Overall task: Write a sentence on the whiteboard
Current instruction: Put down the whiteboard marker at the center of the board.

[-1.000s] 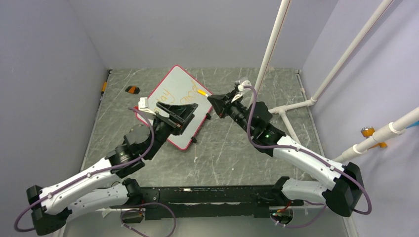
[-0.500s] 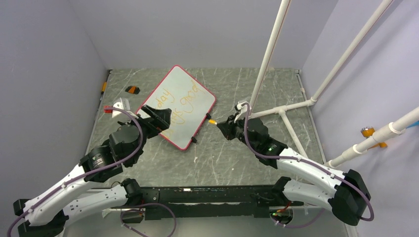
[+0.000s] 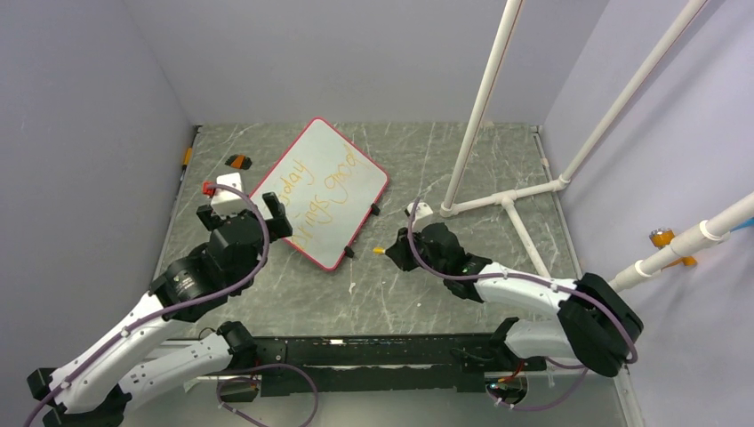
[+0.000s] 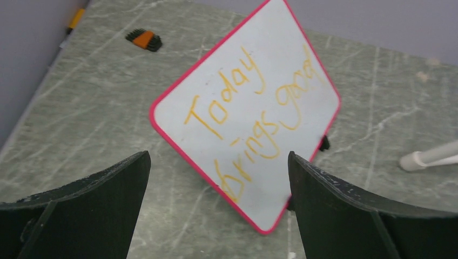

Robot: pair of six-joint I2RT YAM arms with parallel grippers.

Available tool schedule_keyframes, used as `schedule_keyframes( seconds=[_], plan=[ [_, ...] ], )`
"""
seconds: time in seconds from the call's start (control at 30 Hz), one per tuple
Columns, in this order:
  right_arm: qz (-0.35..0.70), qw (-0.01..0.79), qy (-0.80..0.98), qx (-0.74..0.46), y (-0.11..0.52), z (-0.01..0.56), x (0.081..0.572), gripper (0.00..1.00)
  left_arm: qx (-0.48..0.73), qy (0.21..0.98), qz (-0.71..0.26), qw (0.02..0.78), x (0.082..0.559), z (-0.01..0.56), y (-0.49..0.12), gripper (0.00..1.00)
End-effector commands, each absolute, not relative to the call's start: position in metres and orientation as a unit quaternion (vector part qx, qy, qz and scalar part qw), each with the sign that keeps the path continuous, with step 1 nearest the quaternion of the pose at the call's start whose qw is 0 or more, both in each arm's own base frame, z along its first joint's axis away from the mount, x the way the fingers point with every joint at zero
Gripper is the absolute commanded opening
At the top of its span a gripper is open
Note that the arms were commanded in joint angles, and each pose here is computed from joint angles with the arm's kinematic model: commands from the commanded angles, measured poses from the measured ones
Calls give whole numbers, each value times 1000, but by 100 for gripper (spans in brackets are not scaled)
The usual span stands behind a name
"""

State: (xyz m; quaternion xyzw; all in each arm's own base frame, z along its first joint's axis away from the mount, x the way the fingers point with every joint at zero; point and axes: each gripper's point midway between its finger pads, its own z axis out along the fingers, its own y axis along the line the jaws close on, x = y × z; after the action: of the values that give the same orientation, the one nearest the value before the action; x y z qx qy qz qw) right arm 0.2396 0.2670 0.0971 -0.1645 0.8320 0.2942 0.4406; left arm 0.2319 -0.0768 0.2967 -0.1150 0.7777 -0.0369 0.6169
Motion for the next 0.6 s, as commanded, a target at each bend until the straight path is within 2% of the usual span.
schedule_keyframes(
  seconds=[0.0,0.23,0.57],
  plan=[
    [333,453,810,-164,282,106,244,0,-94,776,23,623,236,285,-62,99],
    [319,438,823,-168,279,90,245,0,-82,773,33,629,242,279,-63,99],
    [294,433,837,-157,267,84,247,34,-67,774,52,628,242,276,-59,99]
  ],
)
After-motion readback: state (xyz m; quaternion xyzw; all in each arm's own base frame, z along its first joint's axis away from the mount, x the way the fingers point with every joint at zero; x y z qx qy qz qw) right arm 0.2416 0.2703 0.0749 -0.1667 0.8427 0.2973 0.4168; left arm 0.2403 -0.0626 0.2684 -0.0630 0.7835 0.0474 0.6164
